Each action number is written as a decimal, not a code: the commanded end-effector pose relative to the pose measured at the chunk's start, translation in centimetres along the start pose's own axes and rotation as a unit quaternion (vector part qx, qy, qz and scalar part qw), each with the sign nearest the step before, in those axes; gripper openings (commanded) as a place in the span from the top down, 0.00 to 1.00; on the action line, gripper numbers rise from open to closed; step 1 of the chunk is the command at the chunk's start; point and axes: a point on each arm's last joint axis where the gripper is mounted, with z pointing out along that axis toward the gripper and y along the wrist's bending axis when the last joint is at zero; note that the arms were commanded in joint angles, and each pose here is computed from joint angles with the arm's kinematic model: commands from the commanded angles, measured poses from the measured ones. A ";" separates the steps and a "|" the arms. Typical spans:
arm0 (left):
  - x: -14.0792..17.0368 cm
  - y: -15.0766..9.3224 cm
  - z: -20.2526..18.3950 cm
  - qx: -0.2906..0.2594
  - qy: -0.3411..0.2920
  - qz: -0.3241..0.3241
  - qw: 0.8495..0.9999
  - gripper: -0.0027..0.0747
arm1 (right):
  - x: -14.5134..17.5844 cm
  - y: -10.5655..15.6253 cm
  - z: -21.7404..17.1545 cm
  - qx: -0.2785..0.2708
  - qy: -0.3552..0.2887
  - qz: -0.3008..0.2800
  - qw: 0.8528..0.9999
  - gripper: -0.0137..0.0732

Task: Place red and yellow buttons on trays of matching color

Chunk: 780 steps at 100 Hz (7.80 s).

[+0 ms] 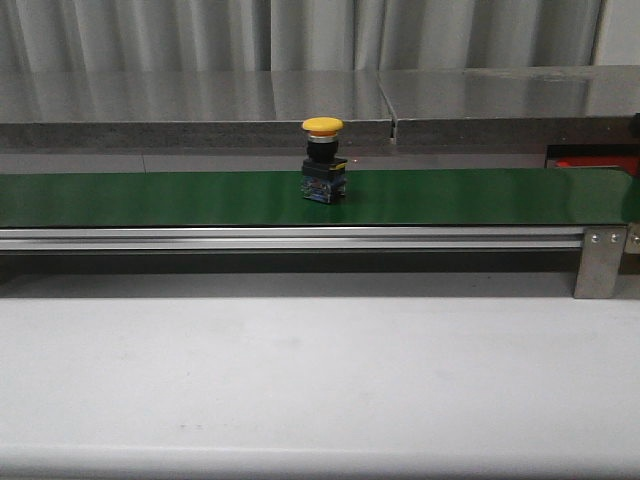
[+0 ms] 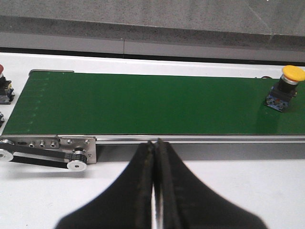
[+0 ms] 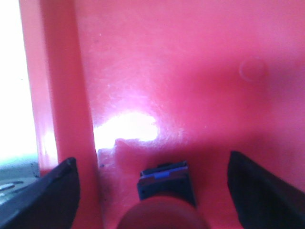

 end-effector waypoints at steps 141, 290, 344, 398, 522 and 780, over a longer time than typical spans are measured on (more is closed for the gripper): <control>-1.5 0.0 -0.3 -0.003 -0.049 -0.008 0.999 0.99 | 8.5 20.3 -16.1 -0.168 -0.076 -0.277 0.943 0.11; -1.5 0.0 -0.3 -0.003 -0.049 -0.008 0.999 0.99 | 4.4 8.3 -19.6 -0.034 -0.080 -0.088 0.992 0.58; -1.5 0.0 -0.3 -0.003 -0.049 -0.008 0.999 0.99 | 9.1 0.0 -11.4 0.024 -0.077 0.037 0.996 0.58; -1.5 0.0 -0.3 -0.003 -0.049 -0.008 0.999 0.99 | 9.9 -0.9 -8.2 0.028 -0.032 0.044 0.998 0.31; -1.5 0.0 -0.3 -0.003 -0.049 -0.008 0.999 0.99 | 28.1 8.0 -29.5 -0.070 -0.332 -0.121 0.933 0.28; -2.9 22.4 15.9 -0.219 0.178 -0.289 0.915 0.10 | 31.5 7.4 -30.1 -0.072 -0.372 -0.125 0.917 0.92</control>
